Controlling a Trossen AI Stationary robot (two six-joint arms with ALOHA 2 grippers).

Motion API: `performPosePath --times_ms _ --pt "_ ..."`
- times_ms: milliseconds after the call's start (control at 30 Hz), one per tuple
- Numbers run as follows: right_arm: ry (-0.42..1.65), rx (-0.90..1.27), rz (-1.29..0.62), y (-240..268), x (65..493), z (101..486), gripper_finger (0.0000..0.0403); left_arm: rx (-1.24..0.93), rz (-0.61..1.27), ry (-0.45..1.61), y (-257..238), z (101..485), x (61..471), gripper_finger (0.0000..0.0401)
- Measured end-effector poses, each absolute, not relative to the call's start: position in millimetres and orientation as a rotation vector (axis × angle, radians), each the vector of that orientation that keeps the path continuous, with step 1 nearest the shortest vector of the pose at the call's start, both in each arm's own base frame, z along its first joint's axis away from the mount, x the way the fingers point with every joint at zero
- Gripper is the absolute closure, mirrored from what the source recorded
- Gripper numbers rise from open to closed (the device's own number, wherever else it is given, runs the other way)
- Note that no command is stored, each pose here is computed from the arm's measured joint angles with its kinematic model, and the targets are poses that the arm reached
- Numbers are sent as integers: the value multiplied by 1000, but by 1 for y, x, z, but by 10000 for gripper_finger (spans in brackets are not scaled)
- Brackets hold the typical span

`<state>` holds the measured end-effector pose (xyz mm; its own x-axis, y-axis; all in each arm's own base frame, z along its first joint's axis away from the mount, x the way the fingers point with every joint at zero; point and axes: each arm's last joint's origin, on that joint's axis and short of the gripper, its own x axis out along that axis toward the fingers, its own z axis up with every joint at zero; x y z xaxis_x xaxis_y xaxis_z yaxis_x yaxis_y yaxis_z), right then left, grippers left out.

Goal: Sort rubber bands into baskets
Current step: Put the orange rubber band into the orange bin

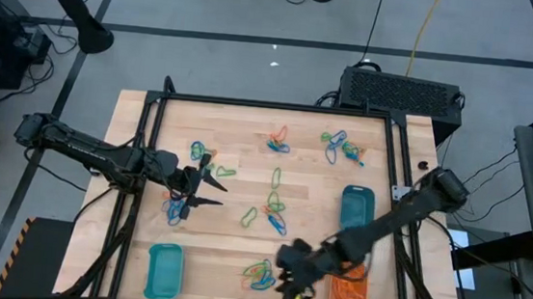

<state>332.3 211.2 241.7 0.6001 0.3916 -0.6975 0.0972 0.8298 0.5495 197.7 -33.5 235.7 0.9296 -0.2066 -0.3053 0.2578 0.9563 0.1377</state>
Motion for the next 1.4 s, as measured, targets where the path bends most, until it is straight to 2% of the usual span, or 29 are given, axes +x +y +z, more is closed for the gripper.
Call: performPosePath --times_ms 333,467,700,967,1400 --pt "745 267 368 201 385 191 252 178 -240 297 -34 235 198 218" --pt "700 259 442 202 400 171 252 178 -240 298 -34 235 197 218" --pt "758 300 553 218 427 149 252 178 -240 300 -34 235 197 218" --pt "865 267 450 218 421 141 257 178 -241 304 -34 235 197 218" --pt "873 217 422 225 416 137 271 198 -244 298 -34 235 198 218"
